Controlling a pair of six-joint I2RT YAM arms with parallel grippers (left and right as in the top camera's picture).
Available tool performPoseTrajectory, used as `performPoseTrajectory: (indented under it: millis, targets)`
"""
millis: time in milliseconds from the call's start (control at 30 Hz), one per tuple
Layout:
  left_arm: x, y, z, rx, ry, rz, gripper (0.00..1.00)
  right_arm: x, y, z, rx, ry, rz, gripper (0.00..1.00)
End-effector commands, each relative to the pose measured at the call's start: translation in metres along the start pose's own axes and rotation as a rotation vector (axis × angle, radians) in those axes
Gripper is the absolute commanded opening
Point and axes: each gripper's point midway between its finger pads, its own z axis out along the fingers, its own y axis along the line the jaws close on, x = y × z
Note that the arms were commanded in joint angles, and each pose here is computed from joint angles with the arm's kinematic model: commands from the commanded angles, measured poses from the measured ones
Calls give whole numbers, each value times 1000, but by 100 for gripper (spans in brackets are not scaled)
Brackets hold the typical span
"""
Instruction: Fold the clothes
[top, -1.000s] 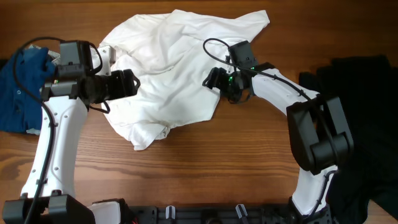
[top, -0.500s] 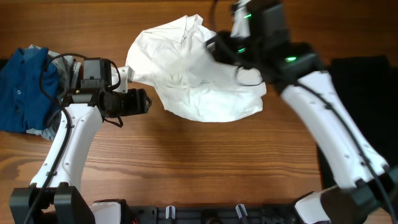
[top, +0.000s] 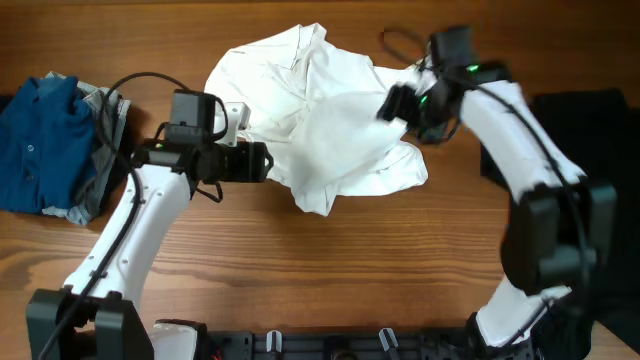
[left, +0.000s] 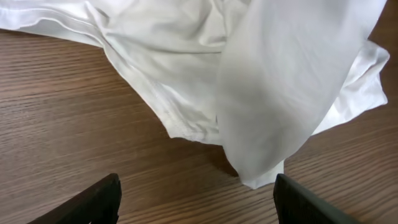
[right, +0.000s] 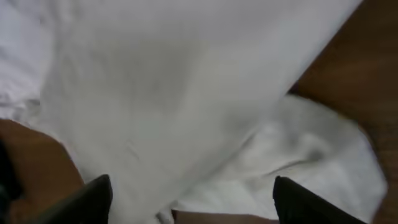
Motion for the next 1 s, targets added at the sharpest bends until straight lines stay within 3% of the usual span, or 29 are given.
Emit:
performPoseTrajectory:
  millis: [0, 67, 100, 200, 233, 267, 333, 400, 467, 533, 600, 667, 733, 800, 900, 967]
  targets:
    - [3, 0, 5, 1, 15, 11, 78, 45, 20, 42, -101, 198, 20, 87]
    - [3, 0, 5, 1, 16, 10, 79, 47, 27, 51, -91, 190, 26, 83]
    - [3, 0, 5, 1, 16, 10, 79, 43, 28, 54, -72, 161, 43, 76]
    - [3, 0, 5, 1, 16, 11, 79, 31, 27, 55, -61, 110, 45, 18]
    - [3, 0, 5, 1, 16, 11, 79, 26, 23, 52, -61, 99, 55, 8]
    - [3, 0, 5, 1, 15, 11, 79, 18, 19, 47, -69, 83, 51, 4]
    - [2, 0, 5, 1, 10, 13, 80, 3, 18, 29, -97, 47, 22, 4]
    - [-1, 0, 5, 2, -2, 17, 80, -30, 72, -44, -381, -107, -293, 4]
    - [-3, 0, 5, 3, -11, 20, 82, -52, 122, -96, -549, -285, -411, 4]
    - [-4, 0, 5, 4, -12, 20, 81, -64, 159, -109, -626, -400, -461, 4]
    - [-4, 0, 5, 4, -12, 20, 82, -56, 189, -85, -624, -424, -523, 7]
    - [-4, 0, 5, 4, -12, 20, 81, -29, 216, -54, -644, -381, -624, 19]
    - [-4, 0, 5, 4, -12, 20, 82, 8, 237, -30, -635, -359, -850, 37]
    - [-4, 0, 5, 4, -12, 20, 82, 9, 234, -31, -602, -373, -890, 47]
    - [-4, 0, 5, 4, -12, 20, 82, -32, 186, -33, -436, -397, -697, 66]
    - [-3, -1, 5, 4, -11, 20, 82, -60, 114, -25, -234, -352, -439, 80]
